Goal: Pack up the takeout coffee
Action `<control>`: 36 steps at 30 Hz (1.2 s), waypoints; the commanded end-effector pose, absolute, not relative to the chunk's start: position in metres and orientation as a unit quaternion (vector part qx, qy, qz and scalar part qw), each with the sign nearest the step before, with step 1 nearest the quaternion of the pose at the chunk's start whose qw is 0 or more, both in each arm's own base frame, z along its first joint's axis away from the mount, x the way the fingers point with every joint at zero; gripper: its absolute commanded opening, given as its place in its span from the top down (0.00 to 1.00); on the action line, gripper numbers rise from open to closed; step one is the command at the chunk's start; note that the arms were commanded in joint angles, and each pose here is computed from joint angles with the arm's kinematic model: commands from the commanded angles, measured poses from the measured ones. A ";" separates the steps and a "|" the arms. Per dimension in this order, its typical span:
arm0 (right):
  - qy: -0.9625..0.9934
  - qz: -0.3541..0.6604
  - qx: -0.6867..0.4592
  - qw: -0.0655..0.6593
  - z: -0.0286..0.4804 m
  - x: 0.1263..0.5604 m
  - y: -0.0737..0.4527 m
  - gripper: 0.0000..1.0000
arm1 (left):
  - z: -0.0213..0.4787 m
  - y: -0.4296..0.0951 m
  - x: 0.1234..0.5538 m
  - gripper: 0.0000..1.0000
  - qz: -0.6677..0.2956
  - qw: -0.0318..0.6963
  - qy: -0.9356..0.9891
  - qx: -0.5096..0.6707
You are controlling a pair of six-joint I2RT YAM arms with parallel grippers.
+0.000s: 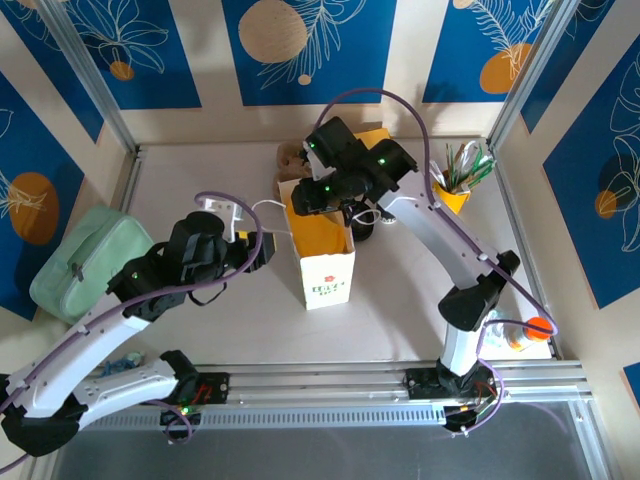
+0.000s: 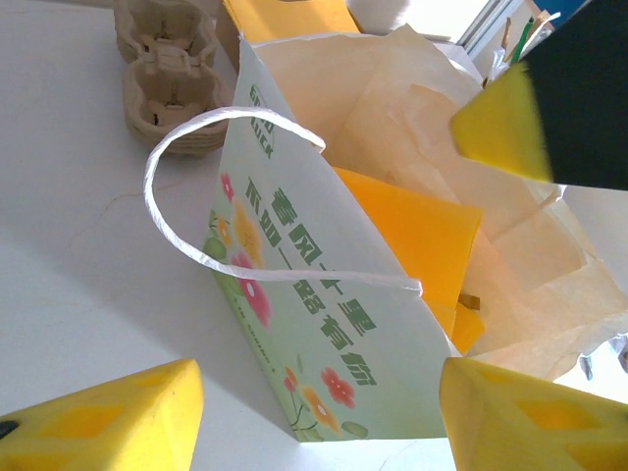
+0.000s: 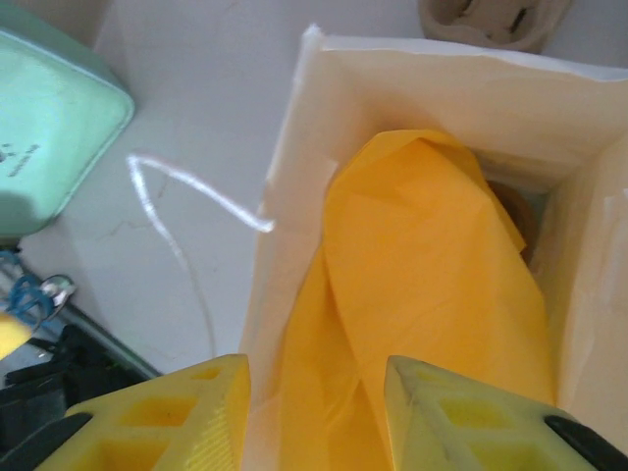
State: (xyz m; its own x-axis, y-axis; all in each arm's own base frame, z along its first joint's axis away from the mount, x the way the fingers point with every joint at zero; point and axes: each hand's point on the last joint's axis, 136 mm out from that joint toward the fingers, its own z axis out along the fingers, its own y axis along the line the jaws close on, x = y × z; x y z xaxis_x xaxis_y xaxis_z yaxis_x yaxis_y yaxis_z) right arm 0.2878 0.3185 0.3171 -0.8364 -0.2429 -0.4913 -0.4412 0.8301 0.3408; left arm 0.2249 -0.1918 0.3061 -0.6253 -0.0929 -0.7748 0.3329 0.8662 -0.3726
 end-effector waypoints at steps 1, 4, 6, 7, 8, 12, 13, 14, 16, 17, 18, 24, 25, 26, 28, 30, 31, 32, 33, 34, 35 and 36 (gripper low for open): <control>0.907 0.276 -0.209 0.239 0.352 0.266 0.314 0.59 | 0.322 -0.186 0.229 0.35 -0.237 0.456 0.855 0.070; 0.898 0.278 -0.209 0.269 0.367 0.262 0.301 0.56 | 0.325 -0.178 0.233 0.34 -0.214 0.475 0.851 0.070; 0.894 0.276 -0.203 0.288 0.375 0.262 0.290 0.54 | 0.329 -0.171 0.236 0.33 -0.196 0.491 0.846 0.068; 0.892 0.275 -0.198 0.300 0.380 0.262 0.282 0.53 | 0.331 -0.167 0.237 0.31 -0.185 0.499 0.844 0.068; 0.890 0.273 -0.192 0.309 0.383 0.262 0.275 0.52 | 0.332 -0.162 0.239 0.30 -0.173 0.507 0.842 0.066; 0.887 0.258 -0.155 0.351 0.387 0.267 0.238 0.46 | 0.334 -0.140 0.249 0.18 -0.111 0.537 0.835 0.054; 0.887 0.249 -0.140 0.364 0.386 0.270 0.226 0.44 | 0.333 -0.132 0.253 0.16 -0.092 0.544 0.833 0.047; 0.887 0.242 -0.126 0.371 0.383 0.273 0.216 0.42 | 0.332 -0.126 0.256 0.15 -0.078 0.548 0.832 0.040; 0.889 0.221 -0.084 0.391 0.376 0.281 0.187 0.39 | 0.326 -0.110 0.262 0.14 -0.051 0.553 0.831 0.020; 0.891 0.212 -0.061 0.397 0.371 0.284 0.174 0.37 | 0.323 -0.102 0.266 0.12 -0.041 0.555 0.831 0.010; 0.892 0.207 -0.038 0.400 0.365 0.287 0.160 0.35 | 0.319 -0.093 0.270 0.10 -0.031 0.556 0.831 -0.004; 0.878 0.177 0.075 0.439 0.324 0.304 0.082 0.22 | 0.296 -0.049 0.290 0.00 0.017 0.572 0.818 -0.058; 0.874 0.171 0.090 0.445 0.318 0.306 0.071 0.19 | 0.293 -0.044 0.292 0.01 0.029 0.576 0.815 -0.061; 0.869 0.168 0.102 0.454 0.310 0.310 0.061 0.16 | 0.289 -0.039 0.295 0.01 0.039 0.582 0.809 -0.065; 0.864 0.152 0.122 0.464 0.290 0.316 0.044 0.10 | 0.282 -0.031 0.300 0.01 0.060 0.591 0.801 -0.071; 0.858 0.134 0.142 0.474 0.269 0.322 0.027 0.00 | 0.272 -0.022 0.306 0.01 0.081 0.600 0.792 -0.081; 0.855 0.128 0.148 0.480 0.261 0.325 0.021 0.01 | 0.267 -0.018 0.308 0.01 0.090 0.602 0.789 -0.086; 0.854 0.122 0.151 0.483 0.251 0.328 0.017 0.01 | 0.260 -0.014 0.311 0.01 0.097 0.604 0.786 -0.090; 0.852 0.111 0.158 0.487 0.242 0.331 0.012 0.01 | 0.253 -0.010 0.314 0.01 0.105 0.605 0.783 -0.093; 0.851 0.103 0.163 0.489 0.232 0.333 0.008 0.01 | 0.246 -0.006 0.316 0.01 0.112 0.606 0.782 -0.093; 0.849 0.096 0.158 0.495 0.223 0.337 0.007 0.01 | 0.238 -0.003 0.319 0.01 0.121 0.607 0.779 -0.094; 0.845 0.092 0.148 0.506 0.216 0.342 0.007 0.01 | 0.230 0.002 0.320 0.01 0.129 0.608 0.777 -0.099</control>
State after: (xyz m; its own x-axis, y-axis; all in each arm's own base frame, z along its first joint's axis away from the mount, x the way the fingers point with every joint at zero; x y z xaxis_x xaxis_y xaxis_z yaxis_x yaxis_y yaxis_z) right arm 0.3176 0.0138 0.1995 -0.5797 0.3771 -0.7223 0.1996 0.9252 0.3229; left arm 0.3094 -0.0111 0.2204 -0.3484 -0.0069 -0.9373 -0.2486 0.9648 0.0853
